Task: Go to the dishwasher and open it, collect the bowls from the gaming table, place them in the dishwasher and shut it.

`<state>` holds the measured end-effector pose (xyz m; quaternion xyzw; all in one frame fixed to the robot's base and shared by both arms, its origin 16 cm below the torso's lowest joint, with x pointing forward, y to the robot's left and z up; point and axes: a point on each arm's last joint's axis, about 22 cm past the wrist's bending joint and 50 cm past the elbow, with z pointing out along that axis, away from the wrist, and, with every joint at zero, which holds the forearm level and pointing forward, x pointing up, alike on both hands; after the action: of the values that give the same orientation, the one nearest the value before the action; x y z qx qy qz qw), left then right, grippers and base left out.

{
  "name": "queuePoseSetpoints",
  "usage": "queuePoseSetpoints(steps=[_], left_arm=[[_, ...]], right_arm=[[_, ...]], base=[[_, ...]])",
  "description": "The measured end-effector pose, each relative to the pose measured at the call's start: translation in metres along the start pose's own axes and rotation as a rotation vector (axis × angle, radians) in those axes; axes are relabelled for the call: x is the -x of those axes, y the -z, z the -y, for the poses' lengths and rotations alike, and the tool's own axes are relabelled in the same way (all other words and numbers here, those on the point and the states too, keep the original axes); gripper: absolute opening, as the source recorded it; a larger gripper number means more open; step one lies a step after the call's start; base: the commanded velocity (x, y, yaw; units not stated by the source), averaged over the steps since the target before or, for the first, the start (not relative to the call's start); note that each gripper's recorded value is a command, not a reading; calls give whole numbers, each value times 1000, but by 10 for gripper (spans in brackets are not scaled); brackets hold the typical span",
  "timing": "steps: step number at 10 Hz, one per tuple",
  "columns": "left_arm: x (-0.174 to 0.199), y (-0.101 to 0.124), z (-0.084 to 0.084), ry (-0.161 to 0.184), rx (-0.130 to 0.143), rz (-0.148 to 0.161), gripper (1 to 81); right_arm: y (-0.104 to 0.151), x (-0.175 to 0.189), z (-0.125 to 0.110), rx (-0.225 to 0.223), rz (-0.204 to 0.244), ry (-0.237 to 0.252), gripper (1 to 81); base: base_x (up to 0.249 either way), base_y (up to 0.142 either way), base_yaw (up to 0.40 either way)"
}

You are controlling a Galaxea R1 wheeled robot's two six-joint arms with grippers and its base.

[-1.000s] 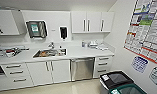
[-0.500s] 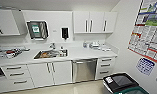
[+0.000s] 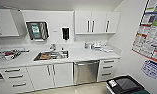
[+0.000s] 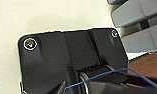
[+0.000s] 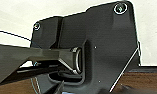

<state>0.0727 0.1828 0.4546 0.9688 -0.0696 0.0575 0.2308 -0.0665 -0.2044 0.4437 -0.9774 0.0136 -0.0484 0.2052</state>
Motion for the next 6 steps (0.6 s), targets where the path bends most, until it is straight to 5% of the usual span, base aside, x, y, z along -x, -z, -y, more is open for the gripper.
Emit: queuePoseSetpoints(steps=[6], left_arm=[[-1,-2,-3,0,5,0,811]], right_arm=[[1,-1,-2,3,0,1,811]], base=[[149,0,0]])
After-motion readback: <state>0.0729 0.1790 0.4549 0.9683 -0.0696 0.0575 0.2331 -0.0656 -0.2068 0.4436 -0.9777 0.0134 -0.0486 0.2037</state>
